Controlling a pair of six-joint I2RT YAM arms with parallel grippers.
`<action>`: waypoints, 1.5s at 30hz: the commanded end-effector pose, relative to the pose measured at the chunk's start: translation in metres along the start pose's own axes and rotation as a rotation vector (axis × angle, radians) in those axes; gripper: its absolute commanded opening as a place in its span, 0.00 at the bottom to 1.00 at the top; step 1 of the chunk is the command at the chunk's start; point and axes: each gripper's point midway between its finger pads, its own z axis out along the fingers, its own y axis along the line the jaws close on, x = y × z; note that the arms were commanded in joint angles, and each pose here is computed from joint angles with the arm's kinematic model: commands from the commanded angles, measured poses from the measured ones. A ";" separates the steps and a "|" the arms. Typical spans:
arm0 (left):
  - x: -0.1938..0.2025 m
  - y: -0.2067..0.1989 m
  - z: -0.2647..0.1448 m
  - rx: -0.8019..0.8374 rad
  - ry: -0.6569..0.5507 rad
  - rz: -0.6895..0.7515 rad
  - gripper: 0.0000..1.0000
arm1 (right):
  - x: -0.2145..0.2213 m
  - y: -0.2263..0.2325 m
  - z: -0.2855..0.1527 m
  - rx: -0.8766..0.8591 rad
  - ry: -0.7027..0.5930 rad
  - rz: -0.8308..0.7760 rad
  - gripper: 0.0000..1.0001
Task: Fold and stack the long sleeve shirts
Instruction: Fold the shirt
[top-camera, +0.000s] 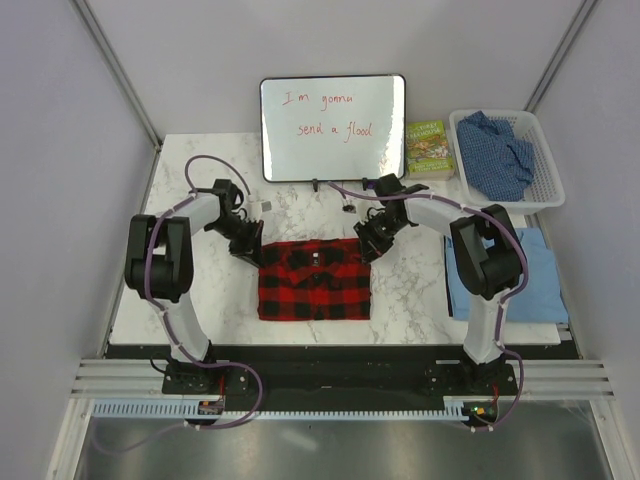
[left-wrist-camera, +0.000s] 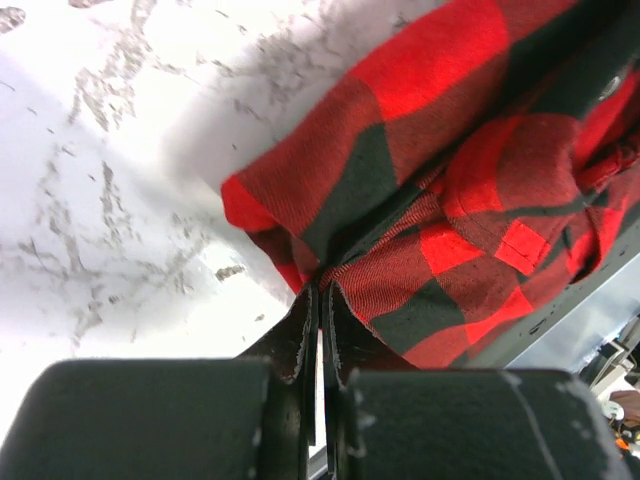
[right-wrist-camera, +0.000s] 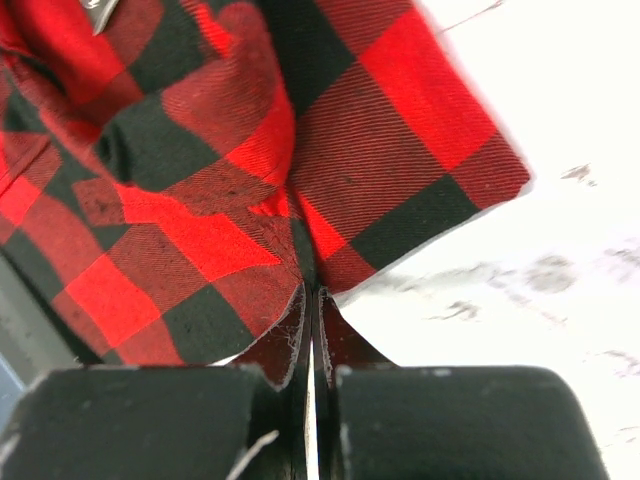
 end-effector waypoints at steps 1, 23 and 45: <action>-0.018 0.017 0.003 -0.069 -0.040 -0.017 0.02 | -0.017 -0.025 -0.001 0.095 -0.032 -0.009 0.00; -0.003 -0.174 -0.055 -0.115 -0.423 0.315 1.00 | -0.086 0.028 -0.183 0.174 -0.597 0.056 0.98; 0.033 -0.262 0.051 -0.123 -0.448 1.522 0.96 | 0.001 0.025 -0.086 -0.097 -0.479 0.665 0.98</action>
